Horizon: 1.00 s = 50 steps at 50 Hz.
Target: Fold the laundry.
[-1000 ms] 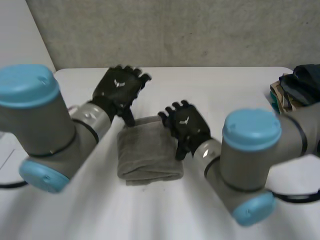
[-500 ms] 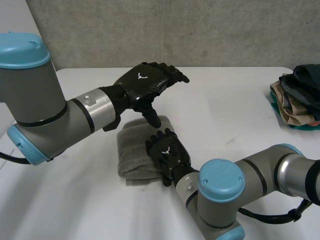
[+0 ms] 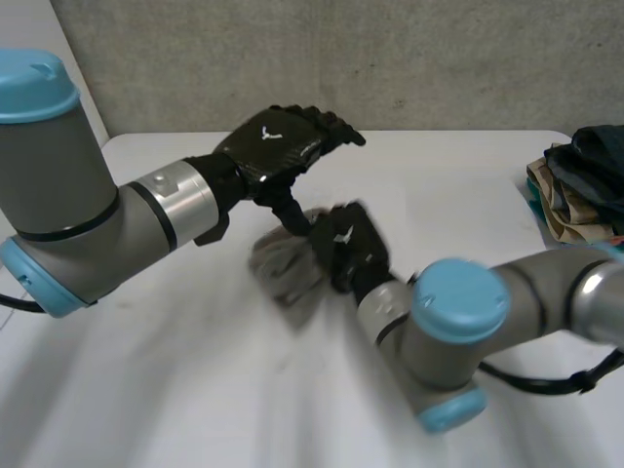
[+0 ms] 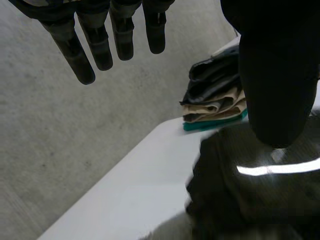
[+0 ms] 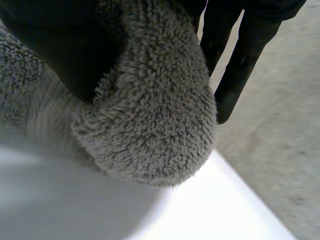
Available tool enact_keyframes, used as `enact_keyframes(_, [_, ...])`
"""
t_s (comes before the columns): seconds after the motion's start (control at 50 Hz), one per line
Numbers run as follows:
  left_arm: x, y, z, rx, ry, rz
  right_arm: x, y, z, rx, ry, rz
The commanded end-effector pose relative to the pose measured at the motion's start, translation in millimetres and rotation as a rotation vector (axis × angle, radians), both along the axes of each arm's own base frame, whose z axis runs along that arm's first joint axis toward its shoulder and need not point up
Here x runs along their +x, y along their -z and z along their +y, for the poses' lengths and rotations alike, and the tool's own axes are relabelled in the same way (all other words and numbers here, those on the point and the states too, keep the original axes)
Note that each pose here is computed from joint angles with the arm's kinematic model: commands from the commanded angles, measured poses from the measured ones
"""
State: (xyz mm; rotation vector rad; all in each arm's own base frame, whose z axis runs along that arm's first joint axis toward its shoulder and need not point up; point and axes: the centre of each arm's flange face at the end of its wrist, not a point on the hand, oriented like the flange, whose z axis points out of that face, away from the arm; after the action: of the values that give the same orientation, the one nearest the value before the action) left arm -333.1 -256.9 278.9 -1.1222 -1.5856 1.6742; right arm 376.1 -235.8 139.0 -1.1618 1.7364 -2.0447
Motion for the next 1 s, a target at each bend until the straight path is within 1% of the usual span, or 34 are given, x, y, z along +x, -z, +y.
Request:
enact_keyframes(0.02, [7,-25,-7,-0.09,-0.051,0.052,-24,-72,-55,-0.172,0.019,-0.129])
enact_keyframes(0.08, [10,-33,-10,-0.126,-0.077,0.073,-33,-97,-77,-0.253,0.003,-0.178])
enact_keyframes(0.1, [11,-35,-10,-0.126,-0.078,0.078,-42,-111,-92,-0.296,0.014,-0.211])
enact_keyframes(0.16, [10,-37,-8,-0.121,-0.076,0.089,-58,-135,-114,-0.349,0.041,-0.281])
enact_keyframes(0.18, [10,-37,-8,-0.116,-0.075,0.091,-73,-152,-128,-0.377,0.063,-0.331])
enact_keyframes(0.22, [10,-37,-8,-0.113,-0.075,0.091,-94,-166,-144,-0.396,0.094,-0.371])
enact_keyframes(0.24, [9,-36,-7,-0.11,-0.072,0.091,-121,-181,-160,-0.414,0.14,-0.411])
enact_keyframes(0.3, [7,-34,-3,-0.103,-0.063,0.086,-167,-200,-180,-0.441,0.209,-0.467])
enact_keyframes(0.32, [6,-33,-2,-0.099,-0.06,0.086,-199,-213,-190,-0.465,0.249,-0.501])
enact_keyframes(0.36, [5,-32,0,-0.097,-0.052,0.084,-231,-219,-200,-0.482,0.282,-0.527])
enact_keyframes(0.38, [4,-31,1,-0.096,-0.051,0.083,-262,-219,-210,-0.491,0.304,-0.542])
enact_keyframes(0.44, [2,-29,5,-0.087,-0.042,0.079,-301,-210,-226,-0.492,0.303,-0.541])
enact_keyframes(0.46, [1,-28,6,-0.086,-0.039,0.079,-322,-195,-237,-0.477,0.281,-0.533])
enact_keyframes(0.52, [-1,-26,9,-0.083,-0.029,0.078,-342,-166,-254,-0.442,0.222,-0.51])
enact_keyframes(0.56, [-3,-23,10,-0.077,-0.025,0.072,-357,-133,-265,-0.403,0.183,-0.474])
enact_keyframes(0.6, [-4,-21,12,-0.07,-0.02,0.07,-369,-111,-272,-0.363,0.178,-0.462])
enact_keyframes(0.62, [-5,-21,13,-0.072,-0.017,0.069,-383,-84,-275,-0.304,0.188,-0.452])
enact_keyframes(0.7, [-8,-16,18,-0.06,-0.004,0.062,-408,-35,-275,-0.196,0.205,-0.42])
enact_keyframes(0.78, [-10,-15,21,-0.058,0.002,0.061,-415,-19,-269,-0.153,0.188,-0.391])
enact_keyframes(0.82, [-10,-15,22,-0.055,0.004,0.061,-417,-18,-267,-0.151,0.187,-0.385])
enact_keyframes(0.92, [-12,-15,25,-0.056,0.013,0.062,-425,-29,-266,-0.166,0.206,-0.393])
enact_keyframes(1.0, [-13,-16,27,-0.058,0.018,0.063,-429,-46,-262,-0.186,0.238,-0.405])
